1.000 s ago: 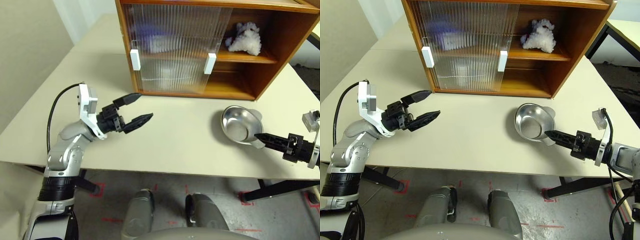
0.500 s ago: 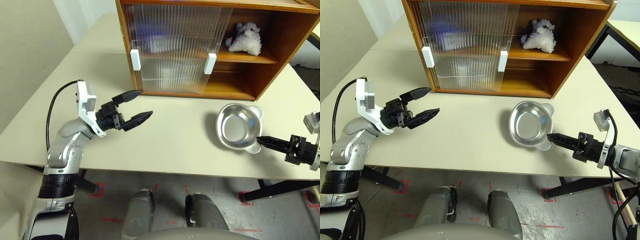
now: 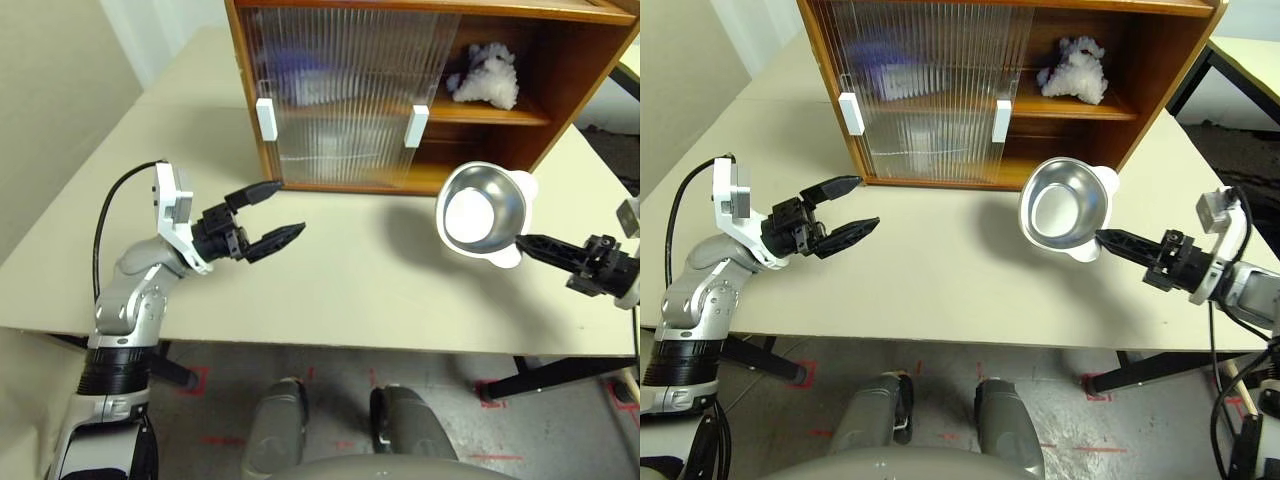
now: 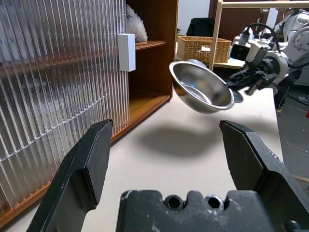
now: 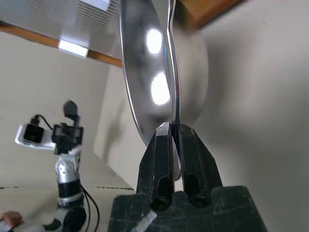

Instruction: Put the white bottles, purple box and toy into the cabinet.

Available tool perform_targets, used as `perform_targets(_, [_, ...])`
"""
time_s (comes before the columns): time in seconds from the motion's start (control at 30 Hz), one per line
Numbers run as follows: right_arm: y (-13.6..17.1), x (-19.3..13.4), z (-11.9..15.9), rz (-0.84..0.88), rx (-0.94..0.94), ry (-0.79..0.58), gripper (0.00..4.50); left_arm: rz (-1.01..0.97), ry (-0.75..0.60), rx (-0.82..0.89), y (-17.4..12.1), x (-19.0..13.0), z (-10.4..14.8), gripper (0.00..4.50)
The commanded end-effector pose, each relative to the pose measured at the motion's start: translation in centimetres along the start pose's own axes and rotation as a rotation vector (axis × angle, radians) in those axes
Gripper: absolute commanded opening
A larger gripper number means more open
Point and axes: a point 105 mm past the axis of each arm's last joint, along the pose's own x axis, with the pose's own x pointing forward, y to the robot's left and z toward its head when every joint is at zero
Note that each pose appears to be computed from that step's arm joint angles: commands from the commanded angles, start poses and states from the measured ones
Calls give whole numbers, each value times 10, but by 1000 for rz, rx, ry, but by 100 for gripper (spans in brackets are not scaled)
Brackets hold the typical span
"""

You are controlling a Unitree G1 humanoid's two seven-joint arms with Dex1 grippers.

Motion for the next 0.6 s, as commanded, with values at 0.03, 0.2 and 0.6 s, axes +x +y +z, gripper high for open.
perform_targets(0.03, [-6,10,5,-29,-15,-21,1,-3,10,1,-2,0,-4,450])
perform_targets(0.2, [-17,33,17,-77,-39,-75,1,6,7,5,-2,-2,-3,450])
perform_targets(0.6, [-36,65,52,-188,-40,-228,1,32,13,8,-6,-6,-4,450])
